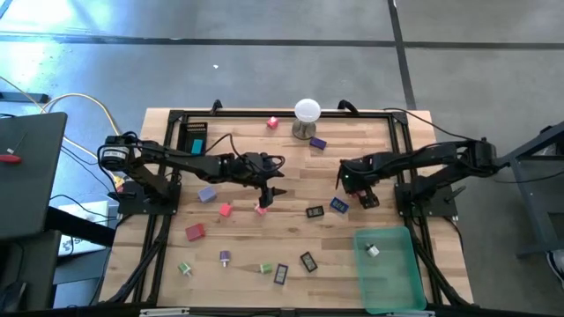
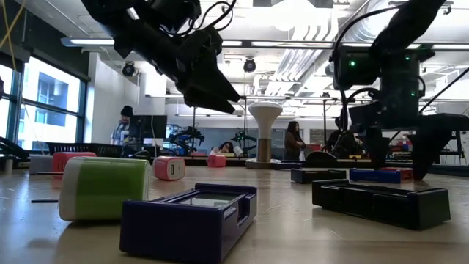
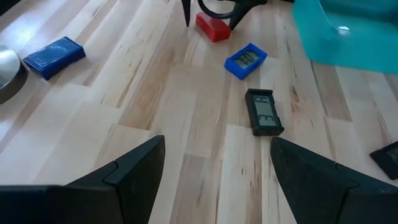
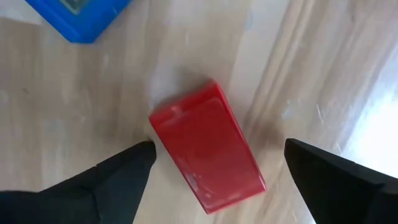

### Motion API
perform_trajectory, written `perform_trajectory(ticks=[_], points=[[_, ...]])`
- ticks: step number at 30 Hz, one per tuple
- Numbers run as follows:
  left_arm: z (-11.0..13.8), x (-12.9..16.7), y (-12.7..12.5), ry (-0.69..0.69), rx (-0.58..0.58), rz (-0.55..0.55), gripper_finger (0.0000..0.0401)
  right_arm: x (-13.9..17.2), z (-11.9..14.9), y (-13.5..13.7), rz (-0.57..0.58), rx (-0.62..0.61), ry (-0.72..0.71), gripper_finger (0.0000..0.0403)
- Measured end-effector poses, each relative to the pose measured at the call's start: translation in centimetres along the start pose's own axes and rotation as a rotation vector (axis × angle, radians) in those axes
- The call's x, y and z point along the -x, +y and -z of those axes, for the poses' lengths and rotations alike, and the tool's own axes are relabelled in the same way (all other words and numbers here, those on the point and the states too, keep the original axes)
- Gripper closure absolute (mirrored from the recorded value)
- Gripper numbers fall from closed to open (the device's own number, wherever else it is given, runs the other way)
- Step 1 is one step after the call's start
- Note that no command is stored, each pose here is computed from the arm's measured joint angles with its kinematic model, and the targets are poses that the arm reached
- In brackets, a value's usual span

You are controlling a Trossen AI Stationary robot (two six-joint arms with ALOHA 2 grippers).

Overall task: Pick & Place Office items
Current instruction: Put the red digital clock into the black bin

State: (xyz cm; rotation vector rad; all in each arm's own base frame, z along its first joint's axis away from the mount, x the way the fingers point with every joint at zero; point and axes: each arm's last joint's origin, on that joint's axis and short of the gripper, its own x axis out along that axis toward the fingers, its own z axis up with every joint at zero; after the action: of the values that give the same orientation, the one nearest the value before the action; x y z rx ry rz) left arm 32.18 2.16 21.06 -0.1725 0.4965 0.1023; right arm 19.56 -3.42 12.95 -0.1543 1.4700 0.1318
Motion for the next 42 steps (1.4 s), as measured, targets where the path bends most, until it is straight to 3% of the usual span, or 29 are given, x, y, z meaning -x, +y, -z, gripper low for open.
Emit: perform_trajectory(ticks=[6,11,17,27,38,42], points=[[0.0,0.0,0.0,0.000,0.000,0.000,0.0116,-0.1,-0.2,-0.1,-0.004,-0.009,-0.022,0.0046],[0.0,0.0,0.1,-0.001,0.001,-0.002,0.0116,-0.1,0.1,-0.6,-0.009,-0.045,-0.022,0.0070],[-0.1,0.0,0.1,-0.006,0.001,-0.002,0.0116,-0.1,0.0,-1.3,-0.017,-0.170,-0.058,0.0128],[0.0,0.0,-0.6,-0.010,-0.009,0.017,0.0116,-0.1,-0.3,-1.5,-0.007,-0.198,-0.096,0.0259],[0.2,0.0,-1.8,-0.003,-0.027,0.052,0.0116,0.0,-1.8,-0.6,0.073,-0.178,-0.188,0.0252],[0.4,0.1,-2.8,0.002,-0.046,0.085,0.0116,0.3,-3.0,0.2,0.063,-0.168,-0.297,0.0248]])
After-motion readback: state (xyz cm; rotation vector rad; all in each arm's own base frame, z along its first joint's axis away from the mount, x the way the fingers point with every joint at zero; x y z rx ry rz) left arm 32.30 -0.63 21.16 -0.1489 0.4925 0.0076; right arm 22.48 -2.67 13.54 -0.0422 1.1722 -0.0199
